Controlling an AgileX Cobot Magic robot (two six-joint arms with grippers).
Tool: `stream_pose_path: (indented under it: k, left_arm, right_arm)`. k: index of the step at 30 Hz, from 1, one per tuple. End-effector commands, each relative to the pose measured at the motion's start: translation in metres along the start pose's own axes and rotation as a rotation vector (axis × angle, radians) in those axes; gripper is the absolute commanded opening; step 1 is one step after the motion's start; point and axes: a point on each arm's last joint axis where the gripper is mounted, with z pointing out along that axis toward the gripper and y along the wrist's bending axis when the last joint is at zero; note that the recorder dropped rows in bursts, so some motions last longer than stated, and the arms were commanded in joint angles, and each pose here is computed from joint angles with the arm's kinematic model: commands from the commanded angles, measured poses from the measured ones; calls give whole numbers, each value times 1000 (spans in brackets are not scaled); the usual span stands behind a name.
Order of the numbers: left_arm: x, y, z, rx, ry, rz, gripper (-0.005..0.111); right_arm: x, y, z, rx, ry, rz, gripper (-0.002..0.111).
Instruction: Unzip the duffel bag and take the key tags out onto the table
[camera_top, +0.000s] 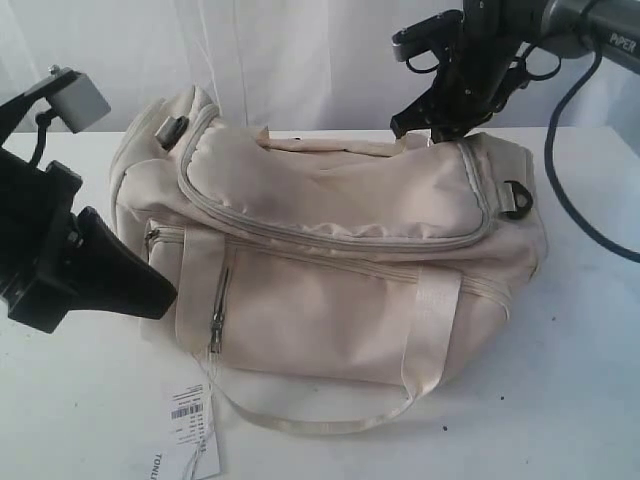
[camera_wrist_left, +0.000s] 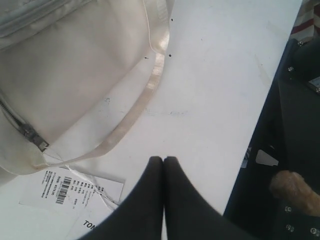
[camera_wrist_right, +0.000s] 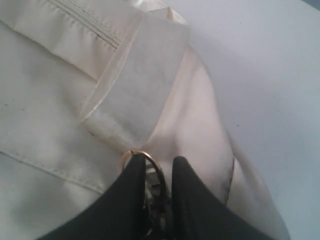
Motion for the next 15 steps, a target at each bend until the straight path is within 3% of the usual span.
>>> stream_pose_path:
  k: [1,6,15]
  left_arm:
    - [-2,-4,-1,29,-8,7,0]
    - [-2,-4,-1,29,-8,7,0]
    - [-2,-4,-1,27,-9,7,0]
  right_arm:
    - [-4,-1,10,8,-45,-13,1]
    - [-5,0,11,2,-55,5,9]
    - [-10,-1,-22,-38,-109,29,10]
